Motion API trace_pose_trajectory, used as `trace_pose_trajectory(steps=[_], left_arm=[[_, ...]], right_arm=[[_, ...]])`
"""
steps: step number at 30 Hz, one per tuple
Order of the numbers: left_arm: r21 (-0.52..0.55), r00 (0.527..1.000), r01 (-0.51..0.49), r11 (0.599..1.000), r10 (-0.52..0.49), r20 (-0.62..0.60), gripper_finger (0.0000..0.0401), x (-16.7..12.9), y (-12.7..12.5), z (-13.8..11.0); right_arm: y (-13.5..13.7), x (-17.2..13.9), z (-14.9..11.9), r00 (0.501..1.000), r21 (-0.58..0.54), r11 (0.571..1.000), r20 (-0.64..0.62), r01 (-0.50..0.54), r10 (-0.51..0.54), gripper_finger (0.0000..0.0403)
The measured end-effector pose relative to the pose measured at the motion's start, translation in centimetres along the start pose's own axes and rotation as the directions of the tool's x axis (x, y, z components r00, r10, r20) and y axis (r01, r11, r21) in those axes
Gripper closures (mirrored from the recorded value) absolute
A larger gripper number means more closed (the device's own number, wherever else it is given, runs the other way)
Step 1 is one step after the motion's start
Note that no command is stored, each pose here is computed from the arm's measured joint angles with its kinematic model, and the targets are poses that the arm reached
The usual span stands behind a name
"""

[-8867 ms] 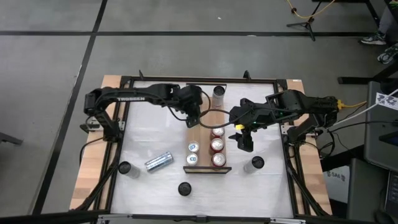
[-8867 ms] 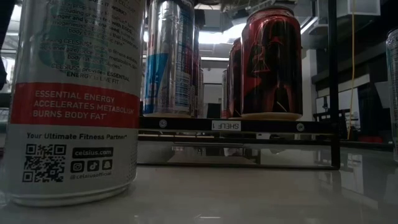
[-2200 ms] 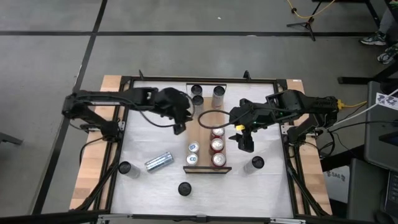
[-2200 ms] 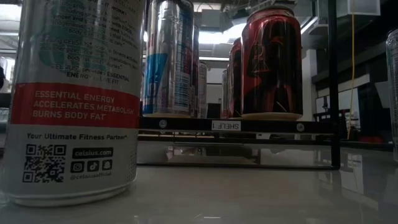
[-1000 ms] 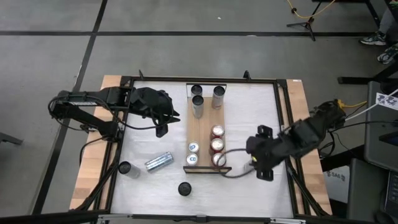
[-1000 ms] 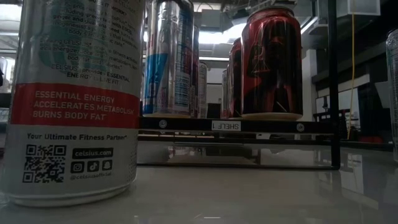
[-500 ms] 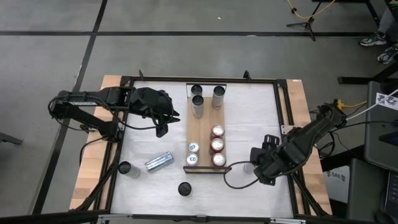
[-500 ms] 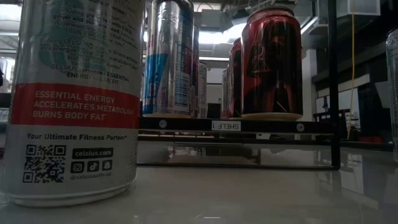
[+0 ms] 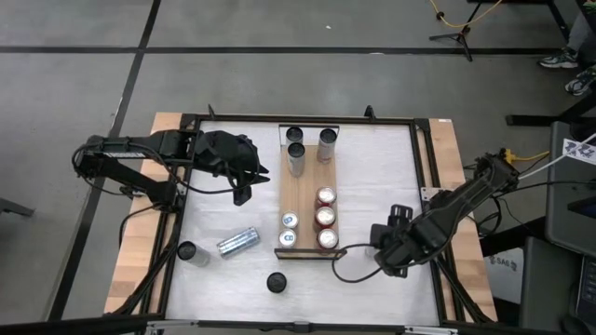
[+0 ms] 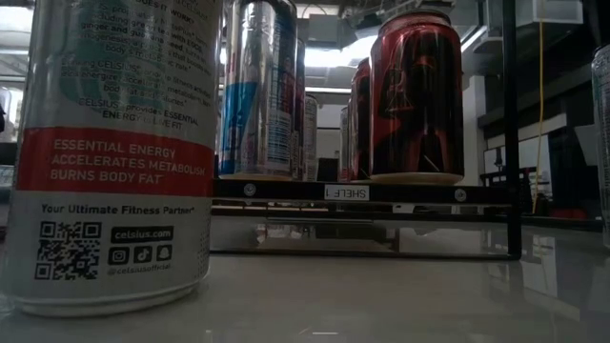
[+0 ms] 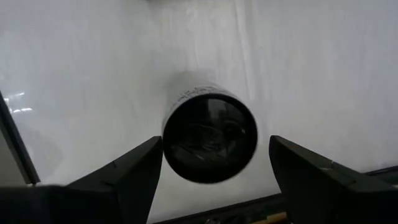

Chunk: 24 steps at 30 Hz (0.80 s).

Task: Place canned beverage on shelf
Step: Put the white pink soda can on the shelf aligned with the other white pink soda can

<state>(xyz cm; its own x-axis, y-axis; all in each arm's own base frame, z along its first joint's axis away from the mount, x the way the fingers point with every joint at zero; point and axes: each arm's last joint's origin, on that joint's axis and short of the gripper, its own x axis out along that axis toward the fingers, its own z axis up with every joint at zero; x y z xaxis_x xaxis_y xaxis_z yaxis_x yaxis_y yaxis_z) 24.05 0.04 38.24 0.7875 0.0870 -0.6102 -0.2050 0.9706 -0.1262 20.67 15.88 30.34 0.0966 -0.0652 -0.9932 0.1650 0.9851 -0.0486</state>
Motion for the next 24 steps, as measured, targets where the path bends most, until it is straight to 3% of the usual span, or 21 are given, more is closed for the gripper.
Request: trace_pose_trajectory(steps=[8, 24], left_arm=[[0.000, 1.000, 0.000, 1.000, 0.000, 0.000, 0.0305, 0.0, 0.0, 0.0], [0.000, 1.000, 0.000, 1.000, 0.000, 0.000, 0.0305, 0.0, 0.0, 0.0]], right_arm=[[0.0, 1.7, -0.3, 1.000, -0.004, 1.000, -0.018, 0.017, -0.017, 0.0116], [0.3, 2.3, 0.0, 1.000, 0.003, 1.000, 0.007, -0.003, 0.003, 0.0116]])
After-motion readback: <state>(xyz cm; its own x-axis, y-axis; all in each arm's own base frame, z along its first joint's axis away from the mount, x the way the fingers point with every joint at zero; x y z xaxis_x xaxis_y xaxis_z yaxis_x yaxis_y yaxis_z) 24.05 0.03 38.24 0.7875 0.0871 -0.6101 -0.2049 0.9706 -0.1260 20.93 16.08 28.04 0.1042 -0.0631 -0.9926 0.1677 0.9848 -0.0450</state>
